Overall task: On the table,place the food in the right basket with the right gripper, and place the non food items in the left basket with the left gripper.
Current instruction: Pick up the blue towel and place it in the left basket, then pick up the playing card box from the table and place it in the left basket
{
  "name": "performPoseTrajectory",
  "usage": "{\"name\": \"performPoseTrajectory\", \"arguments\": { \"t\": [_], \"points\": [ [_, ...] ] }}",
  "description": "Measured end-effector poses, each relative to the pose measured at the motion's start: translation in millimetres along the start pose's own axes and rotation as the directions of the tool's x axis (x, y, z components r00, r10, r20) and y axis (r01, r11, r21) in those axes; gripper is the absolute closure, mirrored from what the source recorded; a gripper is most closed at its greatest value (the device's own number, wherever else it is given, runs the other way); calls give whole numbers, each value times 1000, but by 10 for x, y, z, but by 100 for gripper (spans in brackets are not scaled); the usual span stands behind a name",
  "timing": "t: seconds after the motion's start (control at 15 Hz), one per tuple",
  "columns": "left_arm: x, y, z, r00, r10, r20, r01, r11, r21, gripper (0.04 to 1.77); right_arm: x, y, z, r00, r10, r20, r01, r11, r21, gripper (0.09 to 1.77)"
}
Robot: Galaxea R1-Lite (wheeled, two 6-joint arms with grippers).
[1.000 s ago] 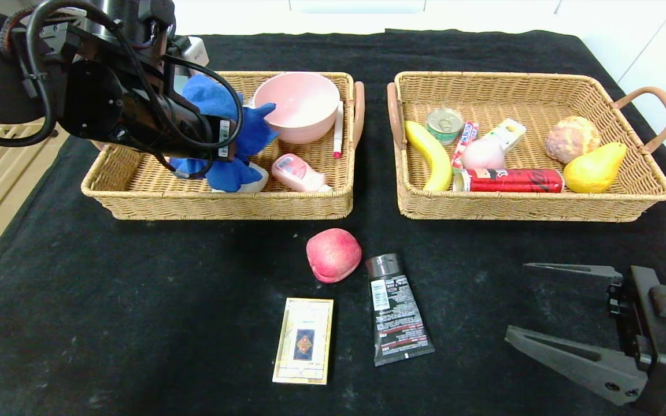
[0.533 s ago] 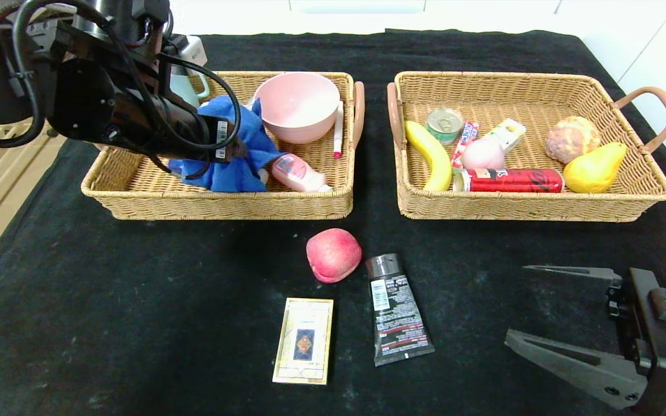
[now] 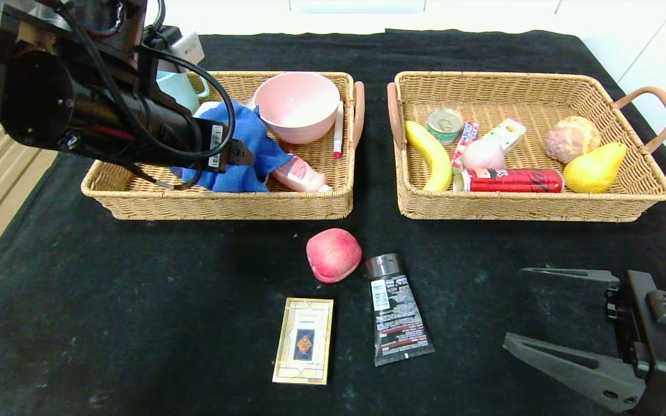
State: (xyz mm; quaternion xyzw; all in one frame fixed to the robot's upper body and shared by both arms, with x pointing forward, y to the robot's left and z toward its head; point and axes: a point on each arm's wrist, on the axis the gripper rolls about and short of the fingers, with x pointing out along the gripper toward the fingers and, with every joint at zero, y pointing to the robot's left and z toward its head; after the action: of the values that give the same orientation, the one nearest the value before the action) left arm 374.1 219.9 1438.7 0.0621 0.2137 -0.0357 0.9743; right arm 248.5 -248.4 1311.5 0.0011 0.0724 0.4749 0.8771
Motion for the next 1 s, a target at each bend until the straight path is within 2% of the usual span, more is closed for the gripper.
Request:
{"name": "performPoseTrajectory", "arguments": {
  "t": [0.33,0.47,0.6,0.67,0.87,1.0],
  "points": [
    [-334,-143,-308,996,-71,-54,72,997,31,17,15,-6,-20,1000,1,-10,-1,1000,6,15],
    [-422,-191,-420,992,-98,-74,95,995,-38,16,27,-13,-30,1000,1,-15,-1,1000,8,15],
    [-442,-246,-537,988,-114,-106,103,989,-105,14,36,-19,-38,1000,1,-19,-1,1000,10,15],
    [-444,-285,-600,985,-121,-126,108,988,-111,14,41,-20,-42,1000,2,-22,-2,1000,11,15],
    [-428,-422,-744,981,-108,-161,90,990,-111,12,50,-22,-54,1000,4,-26,-4,1000,14,15],
    [-413,-535,-822,976,-115,-186,101,991,-84,12,51,-21,-54,1000,4,-26,-4,1000,14,15]
  ]
}}
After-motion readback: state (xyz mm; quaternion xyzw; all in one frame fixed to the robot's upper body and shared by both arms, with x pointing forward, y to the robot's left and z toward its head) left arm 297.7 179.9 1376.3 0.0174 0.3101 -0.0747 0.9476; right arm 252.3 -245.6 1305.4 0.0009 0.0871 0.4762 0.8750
